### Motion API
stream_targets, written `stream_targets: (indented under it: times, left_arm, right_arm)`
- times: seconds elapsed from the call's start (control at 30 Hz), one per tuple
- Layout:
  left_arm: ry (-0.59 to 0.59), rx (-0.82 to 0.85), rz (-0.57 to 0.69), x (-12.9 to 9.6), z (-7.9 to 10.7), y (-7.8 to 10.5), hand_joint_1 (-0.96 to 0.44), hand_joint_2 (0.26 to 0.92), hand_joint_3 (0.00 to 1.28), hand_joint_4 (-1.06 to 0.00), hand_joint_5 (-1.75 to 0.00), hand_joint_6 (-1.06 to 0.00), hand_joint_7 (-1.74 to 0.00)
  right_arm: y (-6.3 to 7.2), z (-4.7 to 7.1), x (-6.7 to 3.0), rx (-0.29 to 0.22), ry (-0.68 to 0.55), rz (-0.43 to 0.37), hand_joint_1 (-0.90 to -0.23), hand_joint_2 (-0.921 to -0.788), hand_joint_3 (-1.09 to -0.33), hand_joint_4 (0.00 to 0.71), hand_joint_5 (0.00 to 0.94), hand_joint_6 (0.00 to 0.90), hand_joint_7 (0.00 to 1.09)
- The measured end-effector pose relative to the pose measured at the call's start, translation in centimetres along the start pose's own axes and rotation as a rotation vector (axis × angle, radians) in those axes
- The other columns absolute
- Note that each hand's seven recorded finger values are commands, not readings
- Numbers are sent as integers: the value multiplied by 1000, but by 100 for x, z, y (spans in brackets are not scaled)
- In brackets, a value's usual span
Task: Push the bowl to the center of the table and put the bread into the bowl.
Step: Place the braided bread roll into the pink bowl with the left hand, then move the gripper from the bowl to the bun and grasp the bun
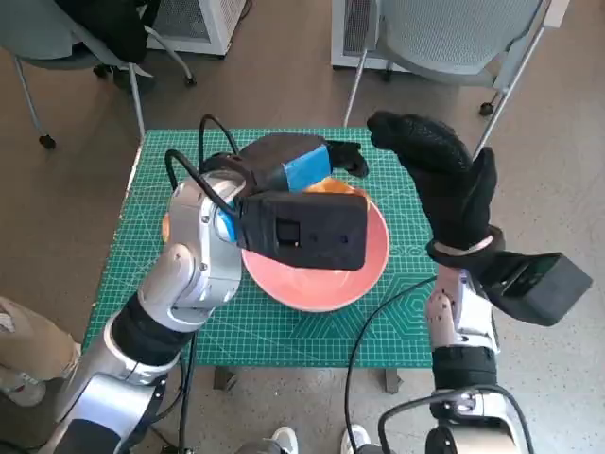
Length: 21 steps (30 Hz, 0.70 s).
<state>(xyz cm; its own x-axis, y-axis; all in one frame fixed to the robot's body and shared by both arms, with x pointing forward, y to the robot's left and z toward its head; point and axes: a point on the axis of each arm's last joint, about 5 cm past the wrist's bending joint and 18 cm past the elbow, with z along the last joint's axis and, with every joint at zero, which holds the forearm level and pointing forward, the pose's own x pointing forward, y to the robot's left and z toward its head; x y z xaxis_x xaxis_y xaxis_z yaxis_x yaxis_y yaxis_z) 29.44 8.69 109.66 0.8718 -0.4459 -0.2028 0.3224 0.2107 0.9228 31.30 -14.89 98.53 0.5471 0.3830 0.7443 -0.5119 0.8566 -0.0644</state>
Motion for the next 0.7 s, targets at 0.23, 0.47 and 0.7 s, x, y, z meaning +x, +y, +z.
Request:
stream_targets:
  times: [0.23, 0.47, 0.7]
  left_arm:
    - [5, -4, -1, 0, -10, -9, -205, 724, 85, -62, -3, -255, -13]
    - [9, -18, 10, -31, -60, -40, -229, 736, 63, -48, 0, -252, -8]
    - [31, -24, 46, -145, -158, -14, -257, 744, 49, -22, 0, -244, -2]
  right_arm:
    - [1, -3, -2, 0, 1, -3, -662, -921, -877, 51, 0, -1, 285]
    - [2, -2, -2, -1, 1, -6, -662, -921, -877, 51, 0, -1, 285]
    - [5, -4, -1, -2, 2, -10, -662, -921, -877, 51, 0, -1, 285]
